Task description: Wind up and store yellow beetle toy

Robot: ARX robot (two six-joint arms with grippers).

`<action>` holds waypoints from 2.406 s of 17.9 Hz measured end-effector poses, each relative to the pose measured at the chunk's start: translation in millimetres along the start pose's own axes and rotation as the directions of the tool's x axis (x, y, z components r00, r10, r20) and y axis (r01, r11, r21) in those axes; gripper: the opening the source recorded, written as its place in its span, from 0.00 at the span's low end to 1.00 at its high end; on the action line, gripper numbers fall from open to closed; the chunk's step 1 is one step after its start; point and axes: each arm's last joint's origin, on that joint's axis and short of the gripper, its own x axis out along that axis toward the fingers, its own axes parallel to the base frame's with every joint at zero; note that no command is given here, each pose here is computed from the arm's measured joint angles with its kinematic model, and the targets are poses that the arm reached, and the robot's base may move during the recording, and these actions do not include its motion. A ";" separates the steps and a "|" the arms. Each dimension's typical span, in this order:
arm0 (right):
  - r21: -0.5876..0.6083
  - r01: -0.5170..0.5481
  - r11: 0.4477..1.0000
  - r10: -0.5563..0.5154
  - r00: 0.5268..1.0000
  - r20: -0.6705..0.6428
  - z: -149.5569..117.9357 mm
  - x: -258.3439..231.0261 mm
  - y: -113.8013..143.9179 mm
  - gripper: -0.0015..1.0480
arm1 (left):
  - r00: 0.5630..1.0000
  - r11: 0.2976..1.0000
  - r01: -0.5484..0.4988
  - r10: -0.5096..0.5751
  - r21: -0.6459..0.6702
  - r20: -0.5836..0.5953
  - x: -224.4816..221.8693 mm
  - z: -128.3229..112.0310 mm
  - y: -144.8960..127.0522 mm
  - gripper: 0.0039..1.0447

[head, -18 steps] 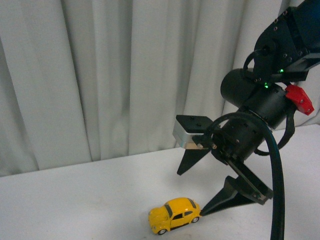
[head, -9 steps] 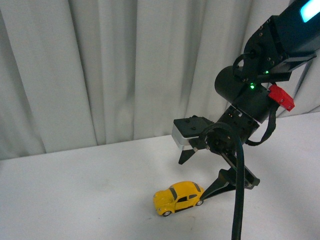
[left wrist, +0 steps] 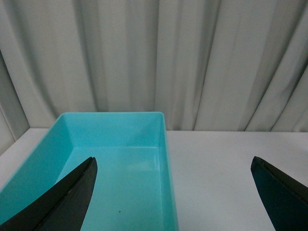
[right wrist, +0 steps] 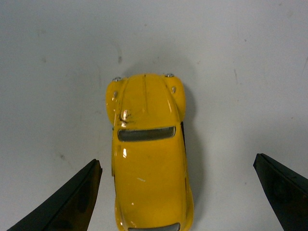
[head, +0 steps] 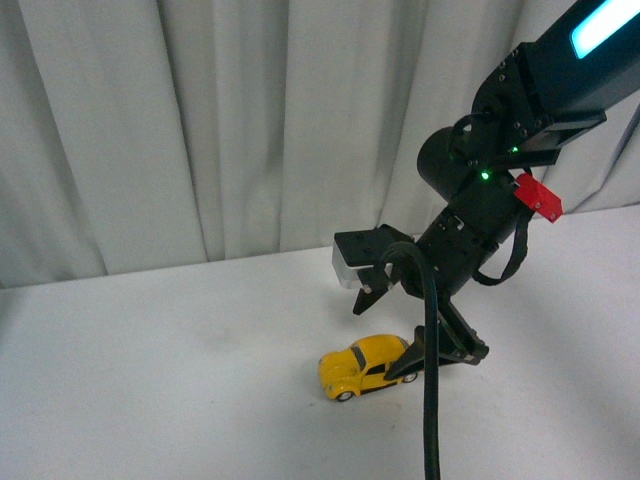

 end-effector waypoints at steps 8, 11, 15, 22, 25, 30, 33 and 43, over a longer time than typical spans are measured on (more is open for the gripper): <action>0.075 -0.030 0.997 0.030 1.000 -0.004 -2.4 21.4 16.5 0.84 | 1.000 1.000 0.000 0.000 0.000 0.000 0.0 0.0 0.0 0.94; 0.078 -0.034 0.996 0.035 0.999 -0.007 -3.0 22.3 17.9 0.76 | 1.000 1.000 0.000 0.000 0.000 0.000 0.0 0.0 0.0 0.94; 0.072 -0.029 0.997 0.030 1.000 -0.008 -2.6 21.7 17.4 0.55 | 1.000 1.000 0.000 0.000 0.000 0.000 0.0 0.0 0.0 0.94; 0.051 -0.012 0.999 0.014 0.999 -0.044 -3.0 14.3 10.3 0.41 | 1.000 1.000 0.000 0.000 0.000 0.000 0.0 0.0 0.0 0.94; 0.011 0.001 1.000 0.000 0.999 -0.035 -5.3 13.9 8.9 0.40 | 1.000 1.000 0.000 0.000 0.000 0.000 0.0 0.0 0.0 0.94; -0.023 0.026 0.999 -0.025 0.998 0.063 -21.2 17.8 16.4 0.40 | 1.000 1.000 0.000 0.000 0.000 0.000 0.0 0.0 0.0 0.94; 0.008 0.025 1.000 -0.026 0.996 0.081 -31.6 14.3 27.6 0.40 | 1.000 1.000 0.000 0.000 0.000 0.000 0.0 0.0 0.0 0.94; 0.120 0.021 0.993 -0.030 0.997 0.076 -81.6 -18.1 71.2 0.40 | 1.000 1.000 0.000 0.000 0.000 0.000 0.0 0.0 0.0 0.94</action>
